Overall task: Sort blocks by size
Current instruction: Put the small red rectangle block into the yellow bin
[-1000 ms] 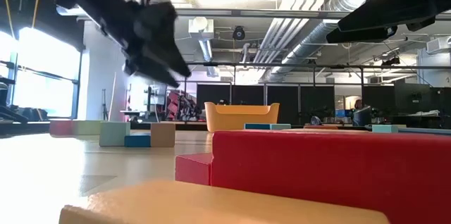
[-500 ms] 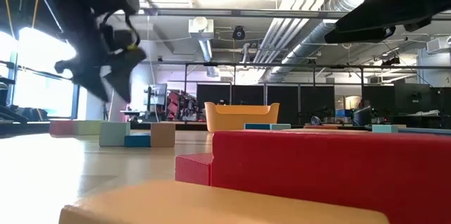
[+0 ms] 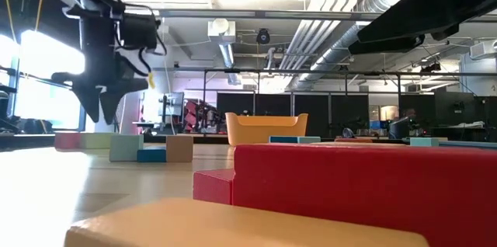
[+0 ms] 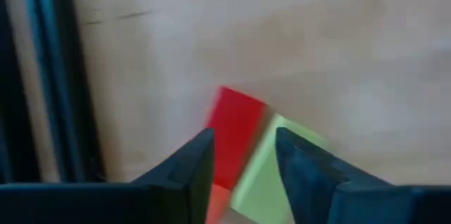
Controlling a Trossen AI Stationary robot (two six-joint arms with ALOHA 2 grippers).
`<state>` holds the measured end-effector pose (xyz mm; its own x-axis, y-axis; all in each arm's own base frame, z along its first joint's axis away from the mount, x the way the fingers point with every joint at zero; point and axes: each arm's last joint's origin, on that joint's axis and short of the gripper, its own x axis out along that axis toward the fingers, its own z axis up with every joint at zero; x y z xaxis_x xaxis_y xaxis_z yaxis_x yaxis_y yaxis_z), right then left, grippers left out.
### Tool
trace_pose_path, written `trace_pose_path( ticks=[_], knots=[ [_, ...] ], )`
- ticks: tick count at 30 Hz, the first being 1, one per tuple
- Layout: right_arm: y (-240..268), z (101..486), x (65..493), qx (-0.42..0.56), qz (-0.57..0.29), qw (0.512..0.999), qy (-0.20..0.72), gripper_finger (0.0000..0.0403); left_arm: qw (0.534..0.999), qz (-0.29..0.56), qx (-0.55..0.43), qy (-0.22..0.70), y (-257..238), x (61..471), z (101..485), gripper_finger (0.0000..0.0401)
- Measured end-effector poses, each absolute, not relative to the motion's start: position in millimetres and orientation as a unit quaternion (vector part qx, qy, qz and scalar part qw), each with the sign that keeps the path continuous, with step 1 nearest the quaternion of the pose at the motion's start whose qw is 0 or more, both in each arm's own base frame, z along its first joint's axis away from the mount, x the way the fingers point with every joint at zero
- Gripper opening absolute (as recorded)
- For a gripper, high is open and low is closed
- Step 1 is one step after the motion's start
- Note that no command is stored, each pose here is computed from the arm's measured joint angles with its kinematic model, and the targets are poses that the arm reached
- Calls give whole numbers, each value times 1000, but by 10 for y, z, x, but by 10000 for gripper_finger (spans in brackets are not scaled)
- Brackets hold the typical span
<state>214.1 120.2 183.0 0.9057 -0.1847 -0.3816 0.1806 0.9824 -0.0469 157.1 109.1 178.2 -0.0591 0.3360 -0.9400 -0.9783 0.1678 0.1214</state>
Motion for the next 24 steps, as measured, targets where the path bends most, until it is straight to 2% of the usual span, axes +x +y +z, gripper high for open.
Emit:
trace_pose_path(
  ticks=[8,10,18,20,24],
  knots=[
    [1202,1830,2142,-5,-93,976,196,252,588,519,-370,498,1325,1469,1706,20],
    [1202,1830,2142,-5,-93,976,196,252,581,518,-371,506,1362,1473,1656,5],
    [1203,1829,2141,-5,-92,976,196,252,560,513,-364,539,1445,1551,1446,2],
    [1203,1829,2141,-6,-92,976,196,252,568,516,-359,532,1481,1588,1411,1],
    [1203,1829,2141,-6,-92,976,196,252,611,506,-345,502,1573,1694,1428,1]
  ],
)
